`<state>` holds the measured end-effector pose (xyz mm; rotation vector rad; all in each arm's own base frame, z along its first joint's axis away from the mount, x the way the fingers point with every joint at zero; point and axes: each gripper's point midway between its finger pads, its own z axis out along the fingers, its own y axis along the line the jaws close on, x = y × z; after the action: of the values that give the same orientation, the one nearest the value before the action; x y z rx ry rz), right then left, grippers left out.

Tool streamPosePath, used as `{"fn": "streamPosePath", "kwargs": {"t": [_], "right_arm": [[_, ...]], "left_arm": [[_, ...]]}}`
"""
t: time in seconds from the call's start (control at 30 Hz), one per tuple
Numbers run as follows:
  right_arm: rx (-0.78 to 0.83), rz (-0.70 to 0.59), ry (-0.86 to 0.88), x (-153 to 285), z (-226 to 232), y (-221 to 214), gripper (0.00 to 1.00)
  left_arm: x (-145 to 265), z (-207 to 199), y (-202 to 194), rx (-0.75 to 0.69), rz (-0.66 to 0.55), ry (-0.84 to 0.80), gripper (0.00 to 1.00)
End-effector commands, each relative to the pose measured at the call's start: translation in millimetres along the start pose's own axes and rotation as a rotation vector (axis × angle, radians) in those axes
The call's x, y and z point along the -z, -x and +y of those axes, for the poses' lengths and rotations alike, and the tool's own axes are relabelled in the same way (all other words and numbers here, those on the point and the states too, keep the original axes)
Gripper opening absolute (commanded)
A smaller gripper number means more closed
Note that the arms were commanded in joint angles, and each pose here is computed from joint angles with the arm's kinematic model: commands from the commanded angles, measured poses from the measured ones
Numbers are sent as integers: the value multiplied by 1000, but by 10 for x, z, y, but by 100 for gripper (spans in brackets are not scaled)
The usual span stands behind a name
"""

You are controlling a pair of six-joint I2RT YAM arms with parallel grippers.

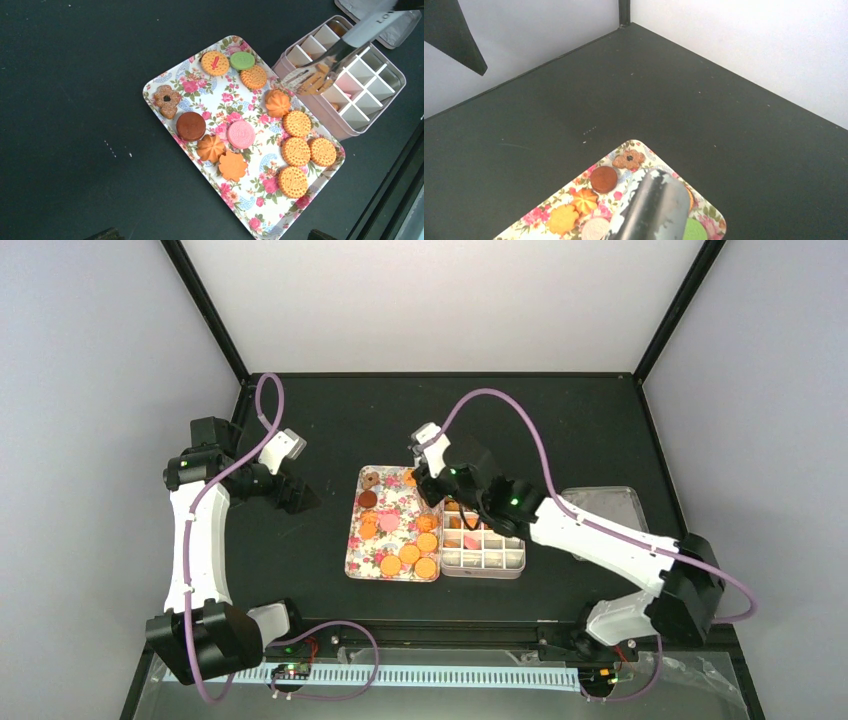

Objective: Pack the cookies

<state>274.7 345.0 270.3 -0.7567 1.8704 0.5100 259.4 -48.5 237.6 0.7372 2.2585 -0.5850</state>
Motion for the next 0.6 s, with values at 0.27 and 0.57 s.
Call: {"fn": "streamPosePath", "kwargs": {"t": [0.27, 0.57], "right_arm": [[-7, 11, -31, -423, 31, 18, 18], [9, 58, -34, -510, 73, -210, 24]], "left_arm": [[26, 17, -20, -10, 7, 21, 99], [56, 19, 17, -16, 4, 28, 99]]}}
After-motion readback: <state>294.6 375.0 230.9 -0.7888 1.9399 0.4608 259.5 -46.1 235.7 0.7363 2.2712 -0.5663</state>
